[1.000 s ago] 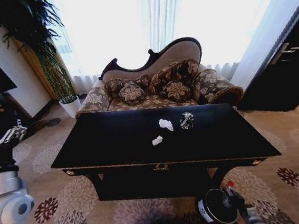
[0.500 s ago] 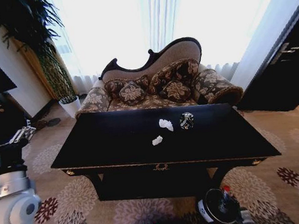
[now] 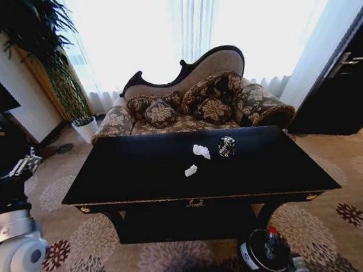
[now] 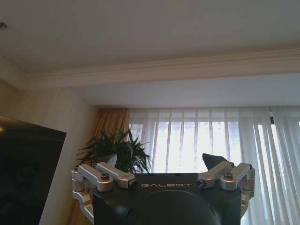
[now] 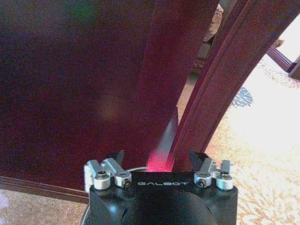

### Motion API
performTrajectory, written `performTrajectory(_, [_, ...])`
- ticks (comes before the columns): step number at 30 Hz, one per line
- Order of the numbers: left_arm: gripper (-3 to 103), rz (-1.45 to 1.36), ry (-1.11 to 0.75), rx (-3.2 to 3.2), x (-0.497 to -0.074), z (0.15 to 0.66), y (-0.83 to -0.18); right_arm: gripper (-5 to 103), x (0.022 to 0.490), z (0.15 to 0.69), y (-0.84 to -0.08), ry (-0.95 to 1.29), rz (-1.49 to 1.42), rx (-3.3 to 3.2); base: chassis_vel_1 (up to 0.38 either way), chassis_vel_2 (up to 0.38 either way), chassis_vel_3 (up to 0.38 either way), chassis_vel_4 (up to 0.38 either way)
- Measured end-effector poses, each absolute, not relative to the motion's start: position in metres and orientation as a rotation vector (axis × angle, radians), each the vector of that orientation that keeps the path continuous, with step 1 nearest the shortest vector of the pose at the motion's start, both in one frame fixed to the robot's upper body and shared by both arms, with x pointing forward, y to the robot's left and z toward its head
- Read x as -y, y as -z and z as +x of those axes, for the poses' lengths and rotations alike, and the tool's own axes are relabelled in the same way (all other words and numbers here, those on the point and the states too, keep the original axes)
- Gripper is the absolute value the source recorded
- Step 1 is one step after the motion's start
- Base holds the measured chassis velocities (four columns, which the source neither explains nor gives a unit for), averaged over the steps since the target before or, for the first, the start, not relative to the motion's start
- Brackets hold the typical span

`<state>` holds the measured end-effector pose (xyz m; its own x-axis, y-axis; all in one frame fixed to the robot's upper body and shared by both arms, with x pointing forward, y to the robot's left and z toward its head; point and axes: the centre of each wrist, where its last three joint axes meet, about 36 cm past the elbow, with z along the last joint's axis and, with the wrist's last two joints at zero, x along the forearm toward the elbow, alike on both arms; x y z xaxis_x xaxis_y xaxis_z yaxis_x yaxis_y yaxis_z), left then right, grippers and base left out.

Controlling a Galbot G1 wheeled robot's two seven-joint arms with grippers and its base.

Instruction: Move to the front of the table and place the trash on the table into the trash bin.

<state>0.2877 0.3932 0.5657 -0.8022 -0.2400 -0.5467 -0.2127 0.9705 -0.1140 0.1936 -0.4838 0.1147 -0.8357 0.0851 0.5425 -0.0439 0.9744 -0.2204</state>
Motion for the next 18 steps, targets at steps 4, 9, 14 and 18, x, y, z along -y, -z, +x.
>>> performTrajectory(4, [100, -0.318, 0.061, -2.53, -0.394, 0.288, -0.566, 90, 0.483, 0.193, -0.116, -0.302, 0.024, 2.544, 0.0, 0.0, 0.0, 0.0])
performTrajectory(9, [100, -0.323, 0.059, -2.532, -0.394, 0.288, -0.564, 100, 0.473, 0.195, -0.124, -0.247, 0.131, 2.577, 0.0, 0.0, 0.0, 0.0])
performTrajectory(14, [100, -0.325, 0.065, -2.533, -0.393, 0.289, -0.562, 100, 0.456, 0.189, -0.135, -0.017, 0.215, 2.637, 0.0, 0.0, 0.0, 0.0])
performTrajectory(18, [100, -0.321, 0.073, -2.528, -0.392, 0.29, -0.563, 100, 0.447, 0.176, -0.142, 0.148, 0.403, 2.698, 0.0, 0.0, 0.0, 0.0])
